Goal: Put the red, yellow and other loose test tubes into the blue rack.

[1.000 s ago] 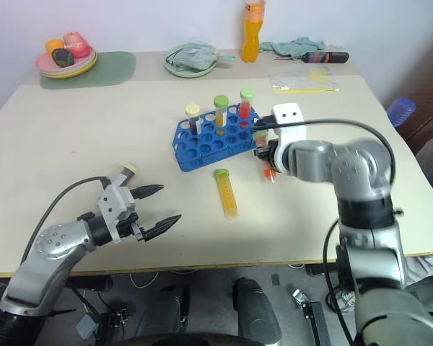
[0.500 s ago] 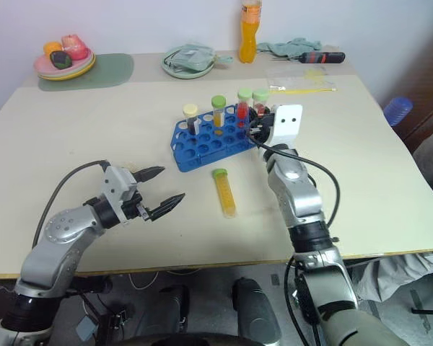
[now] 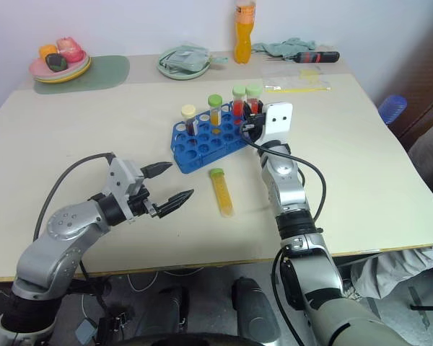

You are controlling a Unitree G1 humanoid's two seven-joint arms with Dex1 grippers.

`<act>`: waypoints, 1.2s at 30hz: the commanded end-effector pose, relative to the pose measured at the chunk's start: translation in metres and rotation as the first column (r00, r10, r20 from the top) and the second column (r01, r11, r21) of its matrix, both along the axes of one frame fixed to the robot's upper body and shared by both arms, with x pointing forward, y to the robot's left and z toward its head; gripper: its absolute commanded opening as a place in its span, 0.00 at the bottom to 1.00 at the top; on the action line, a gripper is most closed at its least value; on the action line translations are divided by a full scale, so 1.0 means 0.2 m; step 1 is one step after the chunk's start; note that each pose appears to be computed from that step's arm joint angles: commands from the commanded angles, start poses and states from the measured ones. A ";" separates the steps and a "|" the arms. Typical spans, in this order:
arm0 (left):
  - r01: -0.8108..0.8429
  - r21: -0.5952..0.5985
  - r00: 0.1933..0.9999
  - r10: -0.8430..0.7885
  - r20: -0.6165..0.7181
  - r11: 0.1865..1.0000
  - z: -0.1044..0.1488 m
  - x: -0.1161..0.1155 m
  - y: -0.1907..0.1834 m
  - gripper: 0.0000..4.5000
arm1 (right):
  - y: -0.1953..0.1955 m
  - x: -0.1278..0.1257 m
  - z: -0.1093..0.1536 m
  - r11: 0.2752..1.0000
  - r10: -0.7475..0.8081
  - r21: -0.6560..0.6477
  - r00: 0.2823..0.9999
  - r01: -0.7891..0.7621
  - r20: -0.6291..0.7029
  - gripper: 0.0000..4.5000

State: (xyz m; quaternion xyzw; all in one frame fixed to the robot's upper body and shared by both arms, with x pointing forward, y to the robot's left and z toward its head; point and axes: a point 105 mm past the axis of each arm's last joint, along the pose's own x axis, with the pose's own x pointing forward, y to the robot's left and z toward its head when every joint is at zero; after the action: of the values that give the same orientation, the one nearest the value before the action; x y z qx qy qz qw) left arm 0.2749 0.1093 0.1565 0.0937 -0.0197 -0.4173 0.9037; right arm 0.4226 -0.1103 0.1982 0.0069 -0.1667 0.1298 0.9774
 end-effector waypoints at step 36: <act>0.001 -0.014 0.999 0.000 0.047 1.000 -0.01 -0.02 0.03 1.00 | 0.02 0.17 0.00 0.997 -0.049 0.057 0.999 0.048 0.020 0.17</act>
State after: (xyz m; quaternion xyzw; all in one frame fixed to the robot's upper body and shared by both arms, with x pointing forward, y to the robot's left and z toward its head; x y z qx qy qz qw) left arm 0.2722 0.1172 0.1447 0.0858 -0.0185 -0.4126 0.9067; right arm 0.4558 -0.1125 0.1862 0.0266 -0.1623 0.0960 0.9817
